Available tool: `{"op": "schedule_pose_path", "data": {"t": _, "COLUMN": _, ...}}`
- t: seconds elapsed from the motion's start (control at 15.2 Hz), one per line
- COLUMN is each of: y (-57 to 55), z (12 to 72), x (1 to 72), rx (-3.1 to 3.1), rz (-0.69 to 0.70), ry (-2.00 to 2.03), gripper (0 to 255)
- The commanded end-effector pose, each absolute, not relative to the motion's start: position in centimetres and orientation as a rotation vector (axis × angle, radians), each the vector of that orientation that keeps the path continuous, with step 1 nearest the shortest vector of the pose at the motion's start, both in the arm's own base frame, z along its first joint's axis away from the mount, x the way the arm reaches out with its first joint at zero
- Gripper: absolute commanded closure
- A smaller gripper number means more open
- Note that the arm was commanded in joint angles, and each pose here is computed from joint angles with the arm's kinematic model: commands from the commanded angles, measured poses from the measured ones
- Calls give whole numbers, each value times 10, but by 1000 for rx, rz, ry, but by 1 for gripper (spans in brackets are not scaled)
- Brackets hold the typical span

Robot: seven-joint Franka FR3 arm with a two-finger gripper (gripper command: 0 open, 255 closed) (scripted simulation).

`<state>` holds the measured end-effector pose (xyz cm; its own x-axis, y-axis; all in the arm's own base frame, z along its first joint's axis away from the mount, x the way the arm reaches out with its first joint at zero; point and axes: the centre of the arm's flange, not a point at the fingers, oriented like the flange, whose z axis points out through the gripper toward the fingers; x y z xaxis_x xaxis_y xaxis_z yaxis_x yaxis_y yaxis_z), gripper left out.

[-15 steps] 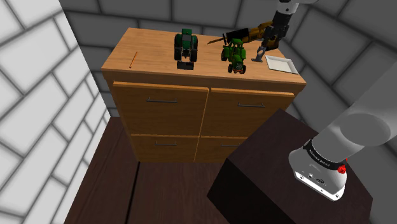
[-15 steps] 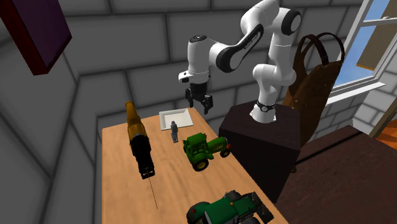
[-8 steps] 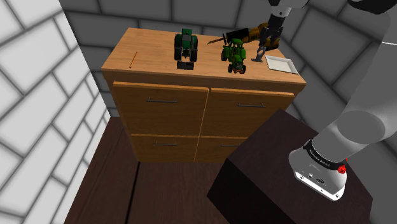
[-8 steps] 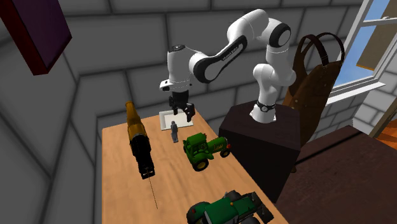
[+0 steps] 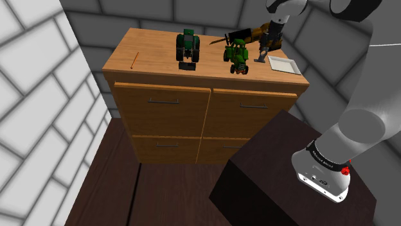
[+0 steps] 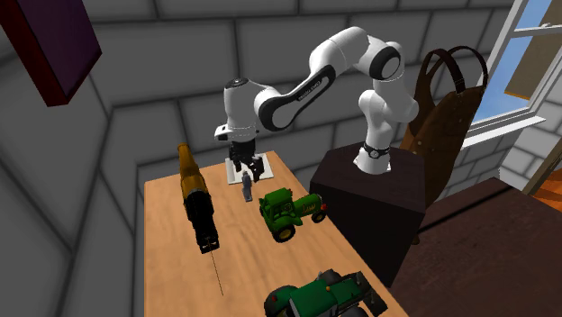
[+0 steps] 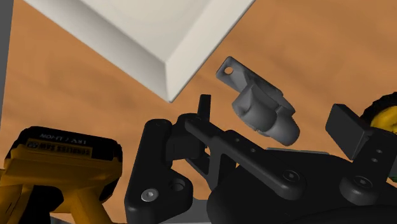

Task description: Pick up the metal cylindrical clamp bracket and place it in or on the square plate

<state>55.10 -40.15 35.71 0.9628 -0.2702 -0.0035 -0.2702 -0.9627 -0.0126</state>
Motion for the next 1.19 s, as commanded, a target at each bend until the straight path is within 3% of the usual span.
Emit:
{"op": "schedule_pose_path", "data": {"t": 0.0, "y": -401, "z": 346, "x": 551, "rx": -3099, "rz": 2, "ry": 427, "gripper": 0}}
{"op": "schedule_pose_path", "data": {"t": 0.59, "y": -401, "z": 337, "x": 551, "rx": -3099, "rz": 2, "ry": 427, "gripper": 0}}
{"op": "schedule_pose_path", "data": {"t": 0.66, "y": -401, "z": 337, "x": 551, "rx": -3099, "rz": 2, "ry": 427, "gripper": 255}}
{"op": "schedule_pose_path", "data": {"t": 1.12, "y": -401, "z": 337, "x": 552, "rx": -3099, "rz": 2, "ry": 427, "gripper": 255}}
